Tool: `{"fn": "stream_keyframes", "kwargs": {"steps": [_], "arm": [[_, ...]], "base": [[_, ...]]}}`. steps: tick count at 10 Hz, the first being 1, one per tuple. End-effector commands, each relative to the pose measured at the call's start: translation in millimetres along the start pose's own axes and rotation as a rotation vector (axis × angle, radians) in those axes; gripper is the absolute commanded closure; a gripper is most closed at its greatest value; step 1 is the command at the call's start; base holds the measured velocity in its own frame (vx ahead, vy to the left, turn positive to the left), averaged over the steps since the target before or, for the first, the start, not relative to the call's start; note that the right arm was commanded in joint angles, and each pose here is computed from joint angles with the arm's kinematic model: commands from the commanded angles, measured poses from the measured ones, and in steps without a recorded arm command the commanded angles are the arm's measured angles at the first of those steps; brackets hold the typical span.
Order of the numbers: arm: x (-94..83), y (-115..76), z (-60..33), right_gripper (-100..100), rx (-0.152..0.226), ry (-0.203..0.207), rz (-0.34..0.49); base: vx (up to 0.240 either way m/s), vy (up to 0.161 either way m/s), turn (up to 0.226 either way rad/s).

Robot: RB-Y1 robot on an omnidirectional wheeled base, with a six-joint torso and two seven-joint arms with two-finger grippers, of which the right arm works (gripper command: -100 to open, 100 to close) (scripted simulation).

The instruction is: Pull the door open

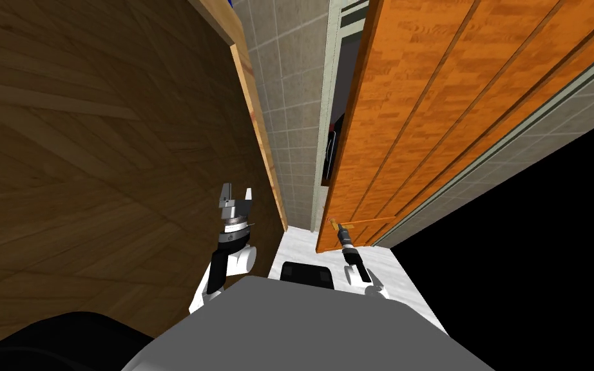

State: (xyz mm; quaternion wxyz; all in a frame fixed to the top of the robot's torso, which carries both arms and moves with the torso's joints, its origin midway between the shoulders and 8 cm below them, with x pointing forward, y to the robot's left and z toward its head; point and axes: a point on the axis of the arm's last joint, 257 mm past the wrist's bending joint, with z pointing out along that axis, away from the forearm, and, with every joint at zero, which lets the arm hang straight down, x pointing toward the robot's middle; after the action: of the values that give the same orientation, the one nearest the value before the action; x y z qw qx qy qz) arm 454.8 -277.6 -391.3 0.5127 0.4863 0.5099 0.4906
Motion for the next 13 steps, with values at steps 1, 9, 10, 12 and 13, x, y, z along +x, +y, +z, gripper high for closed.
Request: {"fn": "stream_keyframes", "kwargs": {"steps": [1, 9, 10, 12, 13], "arm": [[-8.0, 6.6, 4.6, 100, -0.017, 0.005, 0.007], [-18.2, -6.4, -6.3, 100, 0.015, 0.02, 0.042], [-24.4, -7.1, -9.7, 100, 0.015, 0.02, 0.043], [-39.8, -8.5, -18.2, 100, 0.013, 0.02, 0.043], [-48.5, -9.0, -23.1, 100, 0.011, 0.02, 0.043]], "base": [[-0.037, -0.037, 0.13], [0.021, -0.01, 0.099], [-0.198, -0.001, 0.096], [-0.217, -0.037, 0.126], [-0.214, -0.032, 0.192]]}}
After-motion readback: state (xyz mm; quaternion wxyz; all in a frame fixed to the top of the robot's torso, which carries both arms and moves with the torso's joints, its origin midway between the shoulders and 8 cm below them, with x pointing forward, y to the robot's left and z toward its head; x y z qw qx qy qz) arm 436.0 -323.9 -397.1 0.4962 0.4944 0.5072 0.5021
